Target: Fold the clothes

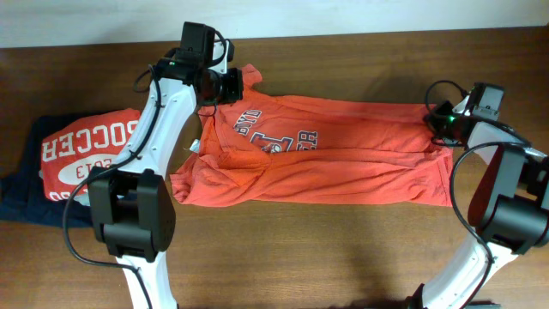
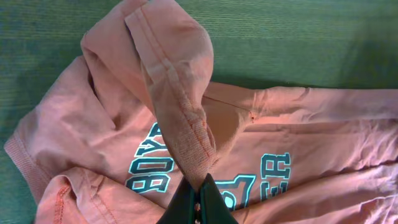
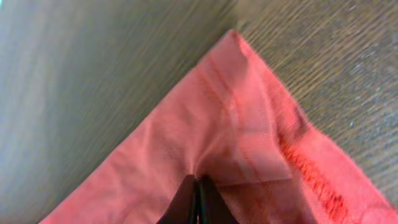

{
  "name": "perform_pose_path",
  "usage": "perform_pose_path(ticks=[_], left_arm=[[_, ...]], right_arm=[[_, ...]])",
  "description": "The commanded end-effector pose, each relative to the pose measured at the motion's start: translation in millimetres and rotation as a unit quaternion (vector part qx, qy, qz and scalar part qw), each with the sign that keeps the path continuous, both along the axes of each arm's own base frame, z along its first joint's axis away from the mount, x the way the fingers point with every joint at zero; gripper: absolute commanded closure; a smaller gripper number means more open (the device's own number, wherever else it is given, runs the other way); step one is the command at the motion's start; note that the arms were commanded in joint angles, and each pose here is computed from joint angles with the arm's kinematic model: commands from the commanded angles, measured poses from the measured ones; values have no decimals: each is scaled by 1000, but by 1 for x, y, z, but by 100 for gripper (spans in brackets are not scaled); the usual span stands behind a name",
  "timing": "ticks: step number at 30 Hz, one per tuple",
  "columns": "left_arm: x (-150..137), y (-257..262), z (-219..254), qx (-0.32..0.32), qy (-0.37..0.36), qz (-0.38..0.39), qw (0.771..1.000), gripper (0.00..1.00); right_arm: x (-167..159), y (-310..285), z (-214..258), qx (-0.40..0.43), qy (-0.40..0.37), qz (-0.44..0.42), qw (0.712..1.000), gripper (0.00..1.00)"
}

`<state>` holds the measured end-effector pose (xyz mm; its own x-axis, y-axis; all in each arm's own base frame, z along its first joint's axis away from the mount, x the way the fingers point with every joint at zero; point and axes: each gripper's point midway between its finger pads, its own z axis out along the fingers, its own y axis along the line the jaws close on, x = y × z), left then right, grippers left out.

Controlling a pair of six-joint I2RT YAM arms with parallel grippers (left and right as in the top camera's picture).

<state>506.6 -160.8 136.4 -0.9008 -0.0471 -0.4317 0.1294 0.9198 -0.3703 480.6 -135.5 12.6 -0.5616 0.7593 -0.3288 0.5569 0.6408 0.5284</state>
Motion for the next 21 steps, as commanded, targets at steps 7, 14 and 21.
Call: perform_pose_path(ticks=[7,14,21], left_arm=[[-15,13,89,31,-91,-18,995,99],[-49,23,73,54,-17,-19,998,99],[-91,38,52,93,75,-28,992,99]], right_arm=[[-13,-2,93,-9,-55,5,998,96],[-60,9,81,18,36,15,999,96],[-104,14,63,15,136,10,991,96]])
